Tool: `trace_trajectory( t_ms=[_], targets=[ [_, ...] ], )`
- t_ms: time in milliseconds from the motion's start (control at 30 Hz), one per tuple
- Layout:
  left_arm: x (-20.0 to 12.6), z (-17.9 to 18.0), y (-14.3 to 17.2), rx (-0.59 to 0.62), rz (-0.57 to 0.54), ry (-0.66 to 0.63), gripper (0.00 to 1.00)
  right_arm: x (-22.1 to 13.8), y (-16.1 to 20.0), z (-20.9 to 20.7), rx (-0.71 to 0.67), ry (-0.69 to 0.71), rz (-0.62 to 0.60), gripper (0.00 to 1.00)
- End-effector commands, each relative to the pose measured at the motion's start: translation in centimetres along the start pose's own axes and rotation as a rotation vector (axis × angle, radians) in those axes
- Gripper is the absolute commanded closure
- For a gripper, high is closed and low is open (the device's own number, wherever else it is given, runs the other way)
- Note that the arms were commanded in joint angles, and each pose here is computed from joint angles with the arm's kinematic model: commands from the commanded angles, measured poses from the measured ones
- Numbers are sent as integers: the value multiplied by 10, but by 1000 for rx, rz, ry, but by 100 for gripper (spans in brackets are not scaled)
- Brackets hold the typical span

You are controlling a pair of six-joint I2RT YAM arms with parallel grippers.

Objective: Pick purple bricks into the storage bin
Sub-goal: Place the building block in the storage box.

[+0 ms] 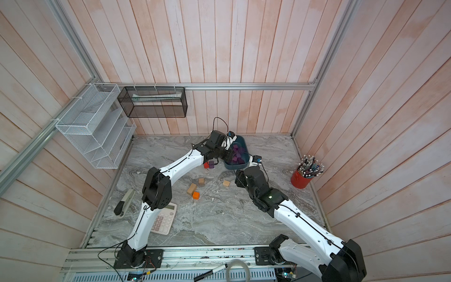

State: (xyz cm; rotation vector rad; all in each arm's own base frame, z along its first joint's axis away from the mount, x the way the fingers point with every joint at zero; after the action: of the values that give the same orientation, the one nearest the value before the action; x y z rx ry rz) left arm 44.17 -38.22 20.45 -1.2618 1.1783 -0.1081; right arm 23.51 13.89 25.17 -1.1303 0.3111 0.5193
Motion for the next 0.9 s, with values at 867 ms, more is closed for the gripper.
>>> trace_trajectory(
  t_ms=[867],
  targets=[
    [72, 21, 44, -80, 3, -166, 69, -7, 5, -13, 5, 13, -35, 37]
  ],
)
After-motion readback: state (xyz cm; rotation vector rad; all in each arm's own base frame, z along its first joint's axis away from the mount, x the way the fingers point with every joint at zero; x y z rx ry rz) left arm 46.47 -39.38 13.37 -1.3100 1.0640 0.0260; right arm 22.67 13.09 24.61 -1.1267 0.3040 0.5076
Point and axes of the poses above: each gripper's point midway between its finger pads, its own x axis out along the fingers, its own z axis along the line the jaws close on, y = z × x, the point moved 8 cm from there along -x, back along the fingers, and after that the axes turned 2 degrees about x, right-handed, at the moved point
